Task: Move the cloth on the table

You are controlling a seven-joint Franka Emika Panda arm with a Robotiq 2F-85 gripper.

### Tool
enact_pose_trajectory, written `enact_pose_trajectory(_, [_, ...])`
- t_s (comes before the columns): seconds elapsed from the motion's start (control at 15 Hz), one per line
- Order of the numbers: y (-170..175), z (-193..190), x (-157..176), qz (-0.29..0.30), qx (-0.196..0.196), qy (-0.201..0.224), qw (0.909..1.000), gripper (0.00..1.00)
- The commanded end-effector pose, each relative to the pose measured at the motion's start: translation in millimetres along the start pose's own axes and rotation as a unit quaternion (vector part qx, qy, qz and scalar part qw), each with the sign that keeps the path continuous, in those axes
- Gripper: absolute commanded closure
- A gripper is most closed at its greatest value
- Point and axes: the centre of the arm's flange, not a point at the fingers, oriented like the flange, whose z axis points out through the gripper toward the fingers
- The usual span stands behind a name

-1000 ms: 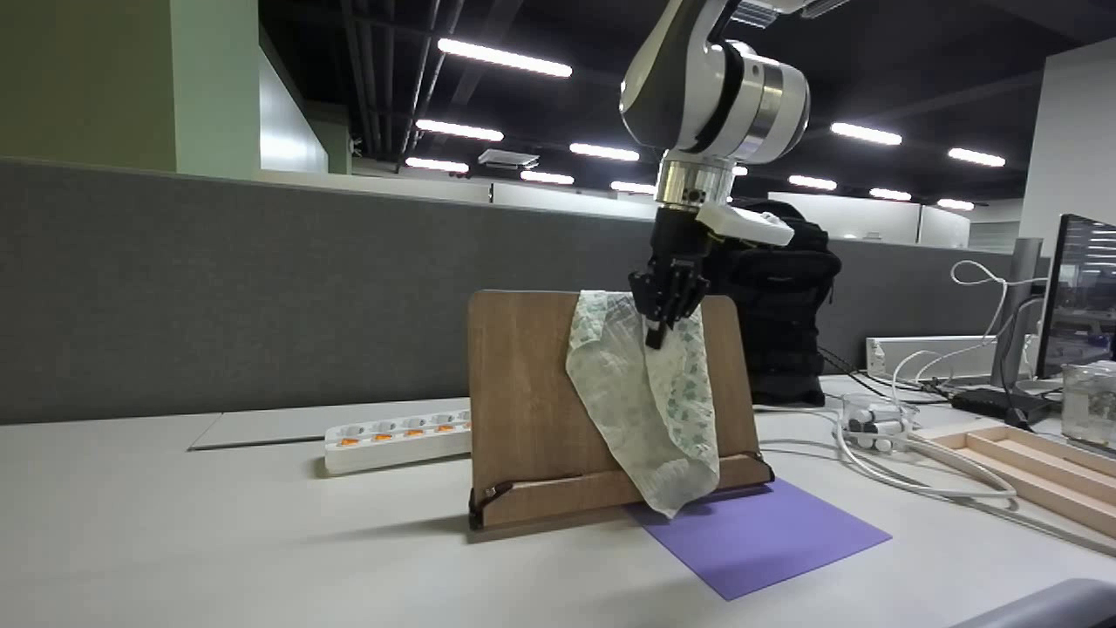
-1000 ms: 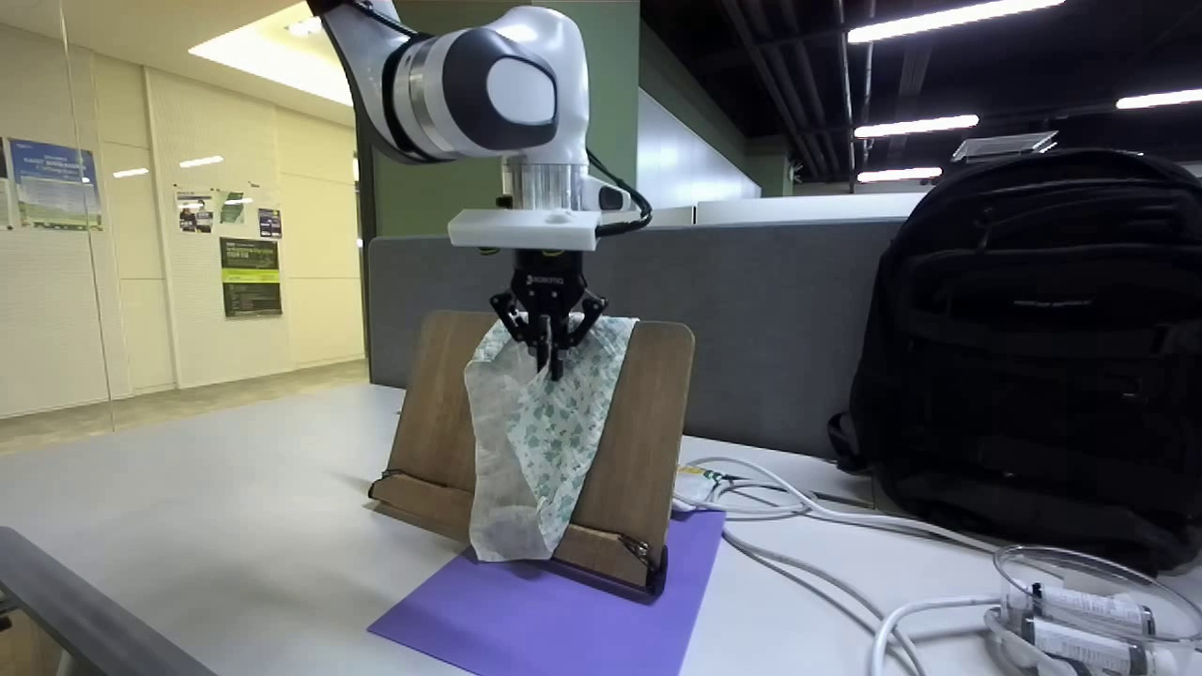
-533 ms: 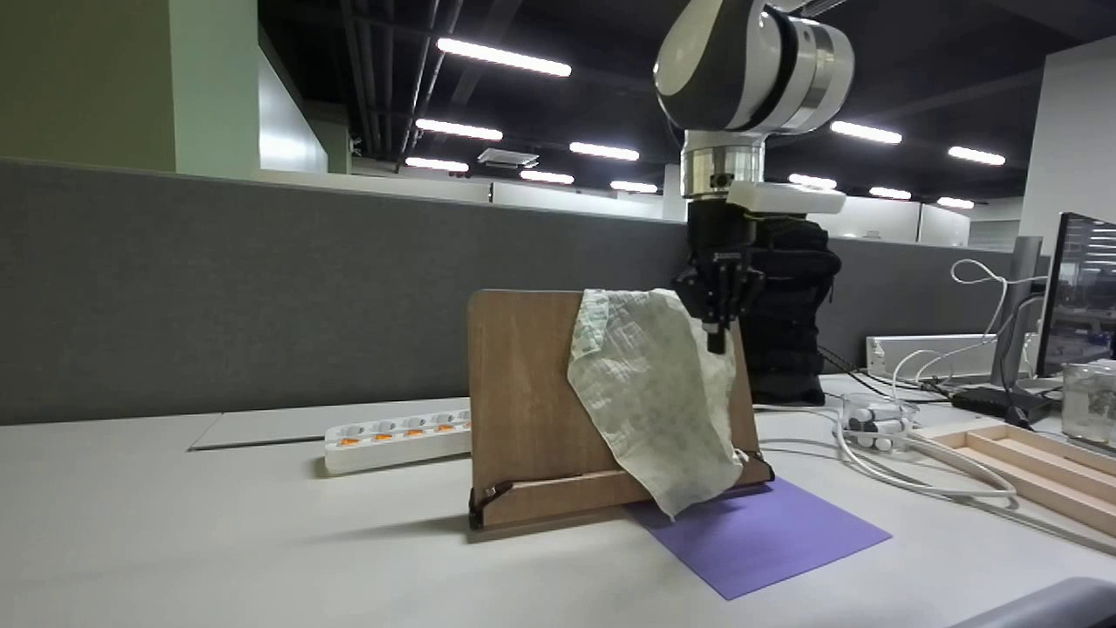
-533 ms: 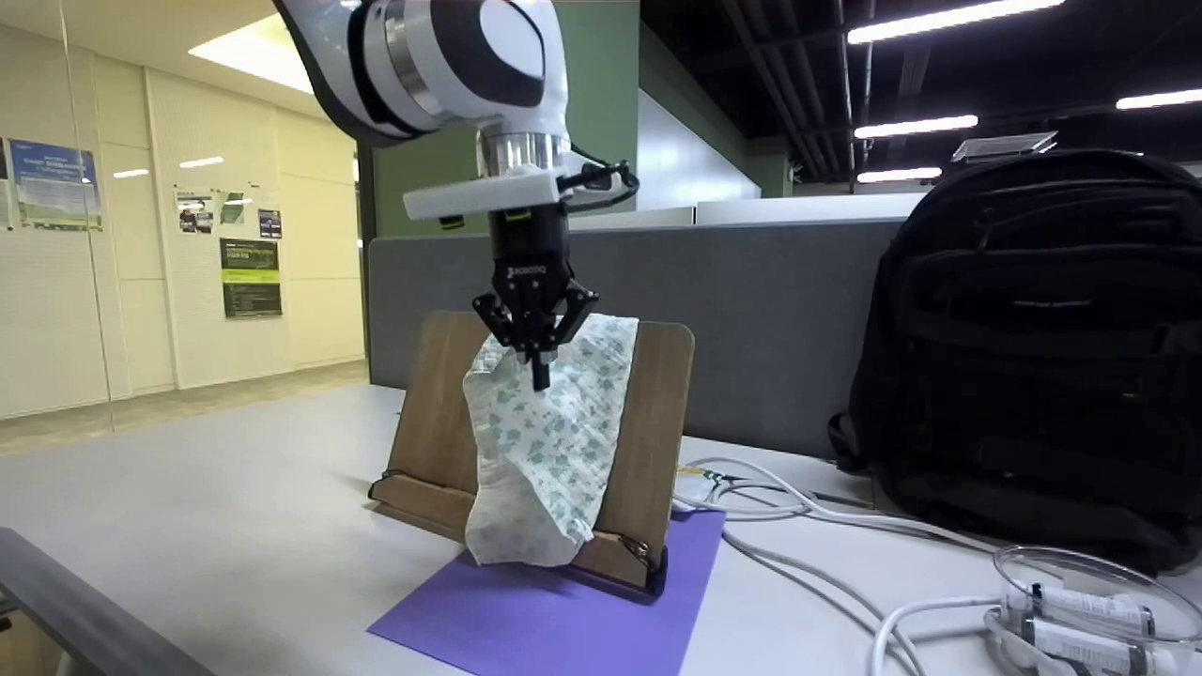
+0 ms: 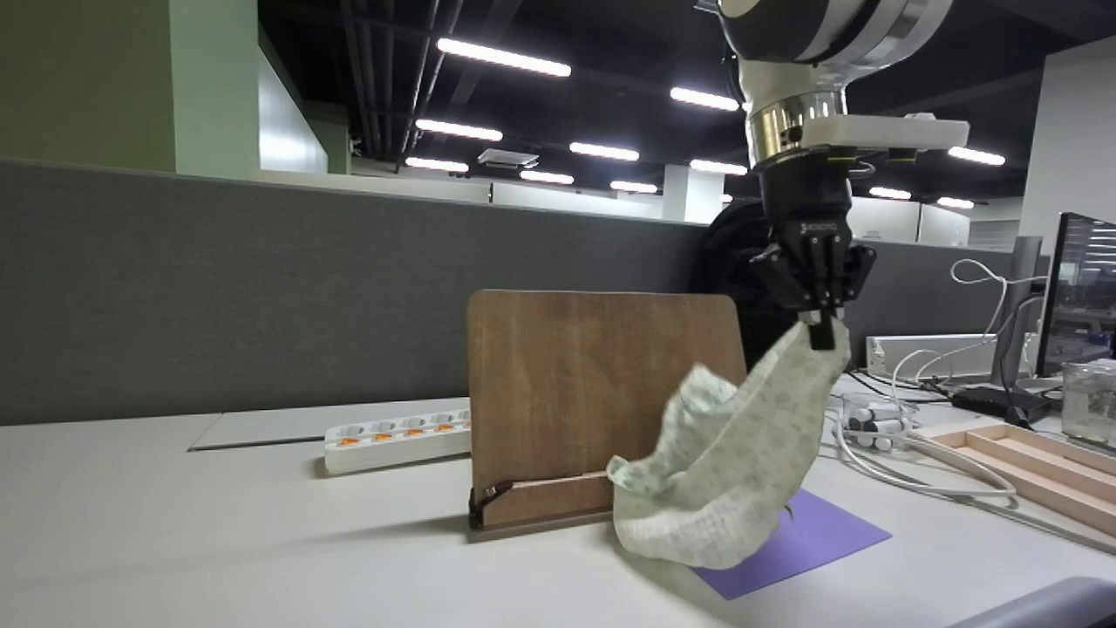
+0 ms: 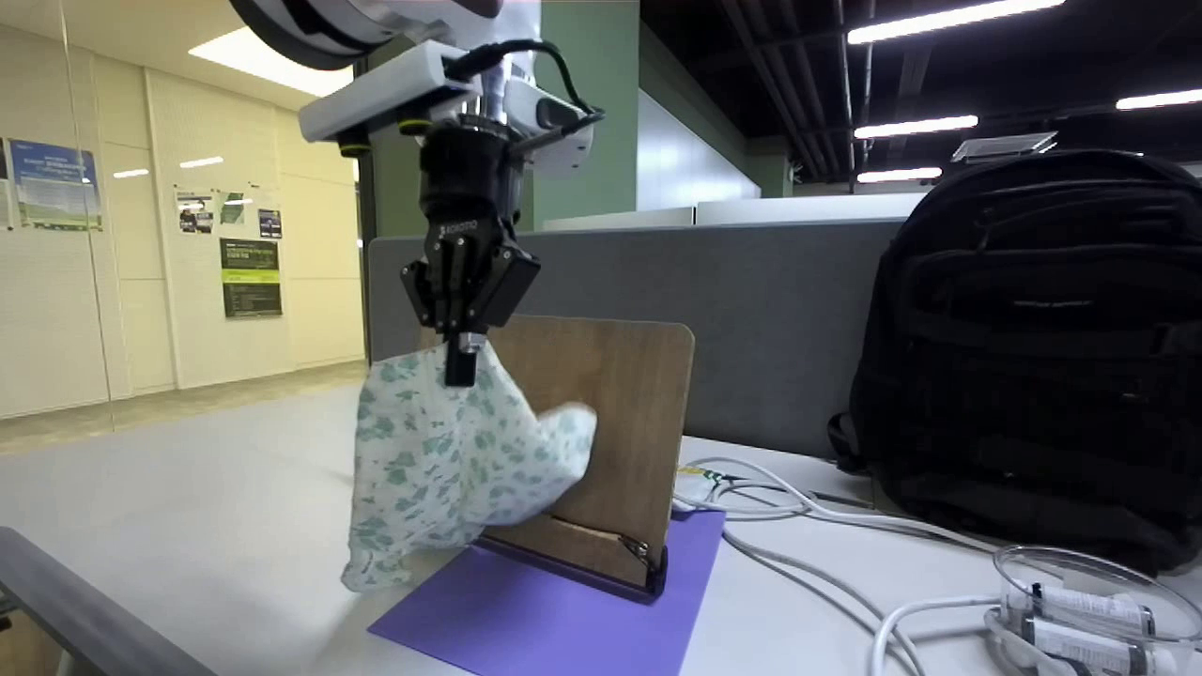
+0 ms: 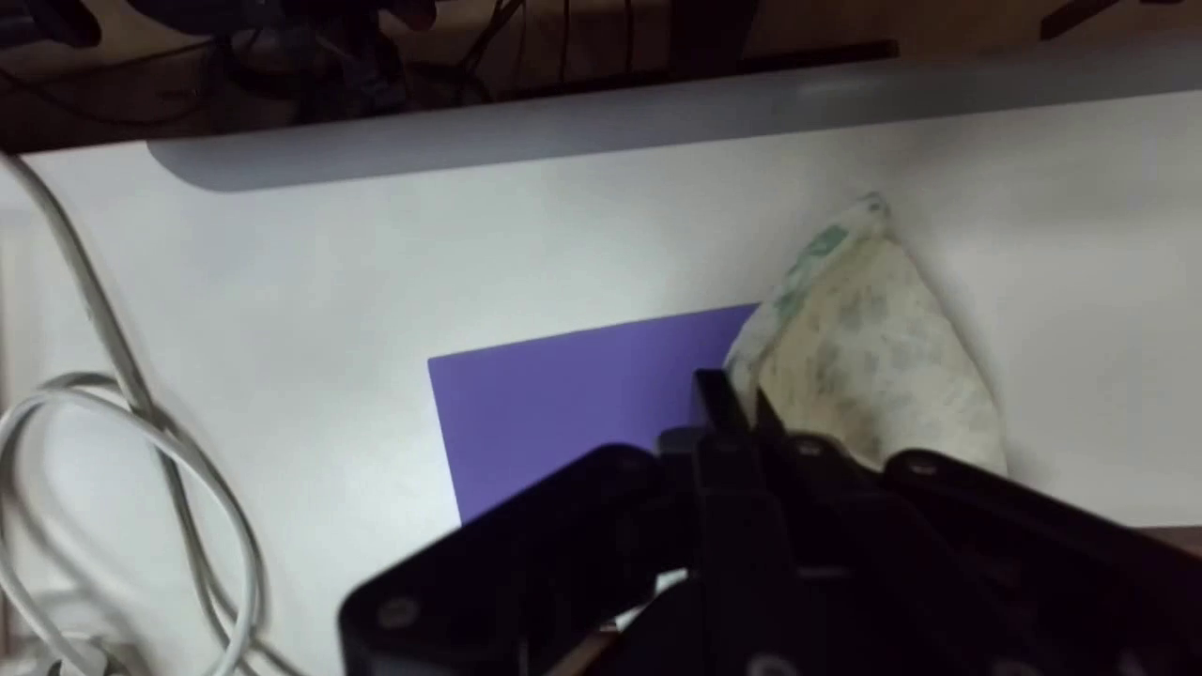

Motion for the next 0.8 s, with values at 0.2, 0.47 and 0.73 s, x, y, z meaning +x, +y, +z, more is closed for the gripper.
enact_pose_trajectory(0.2, [13,39,6,0.073,0.031,-0.015,0.9968,1.0])
enact_pose_trajectory(0.47, [10,47,25,0.11,0.049,0.027,0.9923,0.68])
enact_pose_trajectory(0.73, [3,49,33,0.136,0.056,0.058,0.9874,0.4])
